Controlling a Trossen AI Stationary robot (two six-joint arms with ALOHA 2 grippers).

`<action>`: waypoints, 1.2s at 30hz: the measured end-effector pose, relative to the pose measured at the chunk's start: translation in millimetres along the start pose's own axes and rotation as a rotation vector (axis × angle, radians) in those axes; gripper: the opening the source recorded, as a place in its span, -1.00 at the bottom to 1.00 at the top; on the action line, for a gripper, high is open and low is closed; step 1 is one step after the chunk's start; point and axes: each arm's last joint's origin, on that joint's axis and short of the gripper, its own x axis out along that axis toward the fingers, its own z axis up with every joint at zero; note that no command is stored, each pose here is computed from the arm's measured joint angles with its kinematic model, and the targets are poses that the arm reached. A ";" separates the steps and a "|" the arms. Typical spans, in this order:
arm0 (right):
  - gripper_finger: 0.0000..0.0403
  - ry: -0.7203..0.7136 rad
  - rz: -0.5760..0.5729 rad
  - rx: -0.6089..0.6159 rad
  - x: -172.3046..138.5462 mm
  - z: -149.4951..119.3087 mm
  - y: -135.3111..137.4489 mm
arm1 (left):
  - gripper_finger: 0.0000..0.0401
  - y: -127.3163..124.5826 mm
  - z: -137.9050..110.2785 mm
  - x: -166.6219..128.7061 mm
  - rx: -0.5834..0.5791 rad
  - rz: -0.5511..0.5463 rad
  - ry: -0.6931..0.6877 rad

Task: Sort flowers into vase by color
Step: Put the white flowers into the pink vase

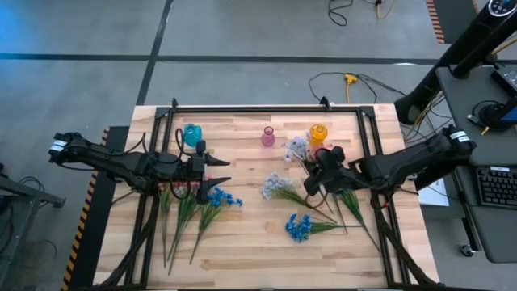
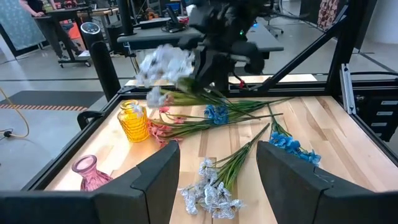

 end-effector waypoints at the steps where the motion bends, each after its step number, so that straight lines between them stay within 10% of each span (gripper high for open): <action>1: -0.93 -0.037 0.023 -0.008 -1.9 -1.1 2.3 | -0.02 0.0 -0.1 0.0 0.000 0.000 0.000; 16: -0.94 -0.737 0.732 -0.279 -10.0 -37.8 4.5 | -0.02 -9.1 -10.8 22.1 -0.124 -0.013 0.042; 36: -0.94 -0.781 0.763 -0.391 4.7 -58.0 -7.1 | -0.02 -7.9 -6.6 30.6 -0.132 0.166 -0.049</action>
